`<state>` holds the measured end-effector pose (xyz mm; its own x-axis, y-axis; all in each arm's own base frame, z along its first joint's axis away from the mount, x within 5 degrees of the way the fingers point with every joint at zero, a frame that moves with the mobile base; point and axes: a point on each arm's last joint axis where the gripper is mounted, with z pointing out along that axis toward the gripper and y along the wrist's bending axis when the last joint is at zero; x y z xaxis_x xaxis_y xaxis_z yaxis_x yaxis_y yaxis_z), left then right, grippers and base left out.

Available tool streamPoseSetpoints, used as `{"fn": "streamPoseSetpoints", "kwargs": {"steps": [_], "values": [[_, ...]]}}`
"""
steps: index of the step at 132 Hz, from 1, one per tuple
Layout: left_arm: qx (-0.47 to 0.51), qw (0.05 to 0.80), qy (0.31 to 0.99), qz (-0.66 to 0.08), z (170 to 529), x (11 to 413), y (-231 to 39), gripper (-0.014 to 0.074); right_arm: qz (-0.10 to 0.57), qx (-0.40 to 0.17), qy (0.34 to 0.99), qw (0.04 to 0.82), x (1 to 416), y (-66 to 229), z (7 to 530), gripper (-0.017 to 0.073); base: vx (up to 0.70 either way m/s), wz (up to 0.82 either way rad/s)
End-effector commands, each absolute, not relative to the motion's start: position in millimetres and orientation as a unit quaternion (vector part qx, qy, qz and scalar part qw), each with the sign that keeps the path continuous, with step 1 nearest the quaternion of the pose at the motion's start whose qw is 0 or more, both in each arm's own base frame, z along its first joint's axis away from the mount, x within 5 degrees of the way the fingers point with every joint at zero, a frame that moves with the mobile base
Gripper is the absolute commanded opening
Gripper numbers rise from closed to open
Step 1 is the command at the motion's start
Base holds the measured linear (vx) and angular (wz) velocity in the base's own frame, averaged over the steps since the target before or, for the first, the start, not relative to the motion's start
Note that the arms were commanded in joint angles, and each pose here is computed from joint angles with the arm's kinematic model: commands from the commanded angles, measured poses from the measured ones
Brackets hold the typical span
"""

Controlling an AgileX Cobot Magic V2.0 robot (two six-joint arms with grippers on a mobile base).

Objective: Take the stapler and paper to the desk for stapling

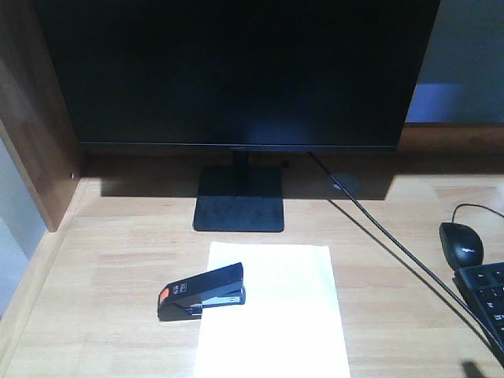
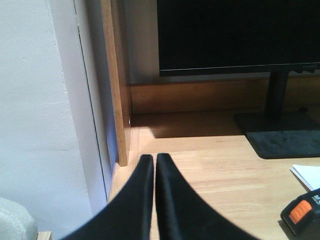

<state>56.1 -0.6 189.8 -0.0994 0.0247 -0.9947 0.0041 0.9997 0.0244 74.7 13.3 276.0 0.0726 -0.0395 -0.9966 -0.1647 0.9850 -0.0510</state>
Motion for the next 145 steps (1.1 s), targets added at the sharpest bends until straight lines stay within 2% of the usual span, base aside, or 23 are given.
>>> {"fn": "streamPoseSetpoints", "kwargs": {"steps": [1,145], "values": [[0.0,0.703,0.711,0.003,194.9,55.8,-0.1,-0.0006,0.036,-0.075,0.673,0.735,74.9,12.5,284.8,-0.0007,0.0,0.0],[0.0,0.703,0.711,0.003,194.9,55.8,-0.1,-0.0006,0.025,-0.072,0.669,0.74,75.1,10.7,285.7,-0.0007,0.0,0.0]]}}
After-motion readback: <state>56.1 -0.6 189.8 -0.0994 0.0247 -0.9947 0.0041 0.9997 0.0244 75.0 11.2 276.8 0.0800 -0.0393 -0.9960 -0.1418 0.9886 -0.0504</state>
